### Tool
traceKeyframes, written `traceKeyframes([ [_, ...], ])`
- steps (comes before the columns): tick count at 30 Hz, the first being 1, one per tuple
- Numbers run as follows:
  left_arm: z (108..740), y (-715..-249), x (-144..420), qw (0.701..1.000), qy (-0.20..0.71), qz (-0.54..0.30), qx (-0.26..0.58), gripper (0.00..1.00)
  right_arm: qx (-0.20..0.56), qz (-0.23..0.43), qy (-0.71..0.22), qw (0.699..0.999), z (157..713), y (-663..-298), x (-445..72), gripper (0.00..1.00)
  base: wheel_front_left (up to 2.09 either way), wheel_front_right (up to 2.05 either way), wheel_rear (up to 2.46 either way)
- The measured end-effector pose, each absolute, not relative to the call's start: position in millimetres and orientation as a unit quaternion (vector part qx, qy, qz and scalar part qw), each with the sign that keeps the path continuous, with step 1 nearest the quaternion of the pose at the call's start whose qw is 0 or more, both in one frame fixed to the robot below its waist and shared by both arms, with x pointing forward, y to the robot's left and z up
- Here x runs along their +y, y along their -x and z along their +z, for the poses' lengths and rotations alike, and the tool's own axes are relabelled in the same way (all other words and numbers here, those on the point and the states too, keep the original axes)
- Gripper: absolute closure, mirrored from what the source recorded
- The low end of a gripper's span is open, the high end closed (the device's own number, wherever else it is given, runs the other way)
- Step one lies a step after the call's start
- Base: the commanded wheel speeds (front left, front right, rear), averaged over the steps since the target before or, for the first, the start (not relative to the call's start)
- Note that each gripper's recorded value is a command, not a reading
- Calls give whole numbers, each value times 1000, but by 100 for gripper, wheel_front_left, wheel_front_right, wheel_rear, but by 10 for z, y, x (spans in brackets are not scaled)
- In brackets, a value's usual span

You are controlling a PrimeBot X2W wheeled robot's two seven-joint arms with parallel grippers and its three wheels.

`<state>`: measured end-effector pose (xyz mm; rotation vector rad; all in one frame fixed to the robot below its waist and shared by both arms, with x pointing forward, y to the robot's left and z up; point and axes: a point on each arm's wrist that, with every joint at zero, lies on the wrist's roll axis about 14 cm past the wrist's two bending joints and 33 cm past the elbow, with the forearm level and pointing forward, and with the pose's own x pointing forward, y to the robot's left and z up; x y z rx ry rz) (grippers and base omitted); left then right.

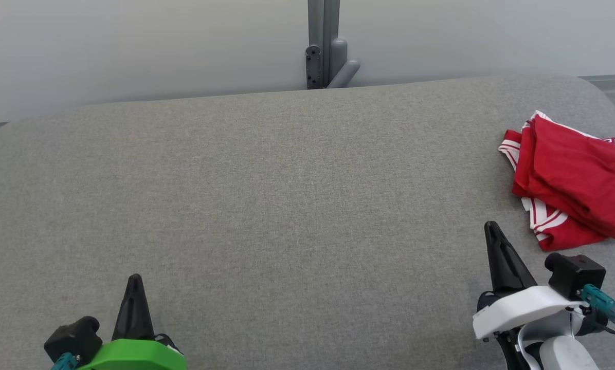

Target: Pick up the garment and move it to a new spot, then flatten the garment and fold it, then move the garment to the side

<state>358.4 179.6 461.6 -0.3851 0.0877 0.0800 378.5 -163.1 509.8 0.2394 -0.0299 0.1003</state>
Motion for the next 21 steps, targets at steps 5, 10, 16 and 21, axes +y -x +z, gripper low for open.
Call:
traceKeyframes([
  [5,4606,-3585,1824,970,234,46,50,100,-13,43,-167,985,5097,-3785,-1669,100,0,0,0],
  [10,4602,-3587,1843,959,272,51,53,100,-10,36,-209,977,5092,-3781,-1701,100,0,0,0],
  [16,4601,-3588,1866,946,313,56,57,100,-6,30,-257,966,5081,-3777,-1735,100,0,0,0],
  [21,4601,-3590,1880,935,346,58,59,100,-5,24,-295,955,5077,-3774,-1766,100,0,0,0],
])
